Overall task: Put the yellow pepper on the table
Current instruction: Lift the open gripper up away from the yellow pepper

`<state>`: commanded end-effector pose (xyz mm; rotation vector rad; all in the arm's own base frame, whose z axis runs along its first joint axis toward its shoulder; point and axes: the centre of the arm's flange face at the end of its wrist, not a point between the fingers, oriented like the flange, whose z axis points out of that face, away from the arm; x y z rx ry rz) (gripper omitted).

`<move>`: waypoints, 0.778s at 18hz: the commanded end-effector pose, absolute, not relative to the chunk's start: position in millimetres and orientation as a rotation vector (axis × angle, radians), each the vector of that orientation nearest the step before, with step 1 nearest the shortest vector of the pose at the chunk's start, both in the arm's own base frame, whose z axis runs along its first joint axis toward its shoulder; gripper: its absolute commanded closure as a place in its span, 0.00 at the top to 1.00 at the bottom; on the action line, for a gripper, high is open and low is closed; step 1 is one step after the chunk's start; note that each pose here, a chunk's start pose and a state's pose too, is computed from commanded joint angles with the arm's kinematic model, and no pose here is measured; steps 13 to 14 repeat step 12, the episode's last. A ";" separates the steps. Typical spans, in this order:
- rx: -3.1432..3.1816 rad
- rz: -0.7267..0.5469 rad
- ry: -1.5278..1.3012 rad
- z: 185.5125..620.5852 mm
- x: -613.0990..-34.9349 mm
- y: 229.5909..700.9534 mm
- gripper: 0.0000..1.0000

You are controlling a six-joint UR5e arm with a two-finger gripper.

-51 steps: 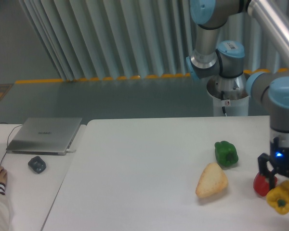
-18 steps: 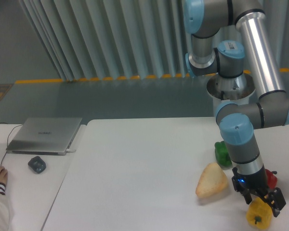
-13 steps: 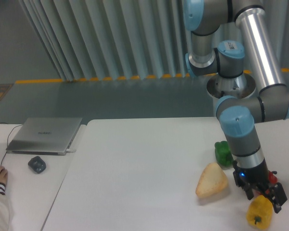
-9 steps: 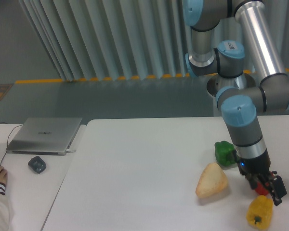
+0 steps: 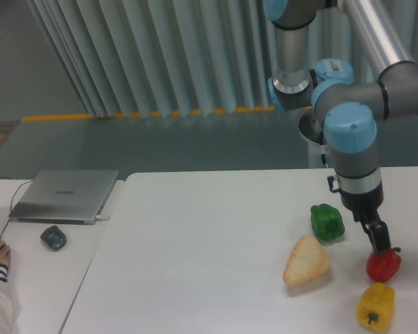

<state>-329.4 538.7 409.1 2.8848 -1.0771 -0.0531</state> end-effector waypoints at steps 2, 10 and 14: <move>2.895 0.024 -1.072 418.3 -324.1 531.8 1.00; 2.896 0.190 -1.068 437.5 -293.6 516.3 1.00; 2.891 0.195 -1.061 435.2 -293.3 515.4 1.00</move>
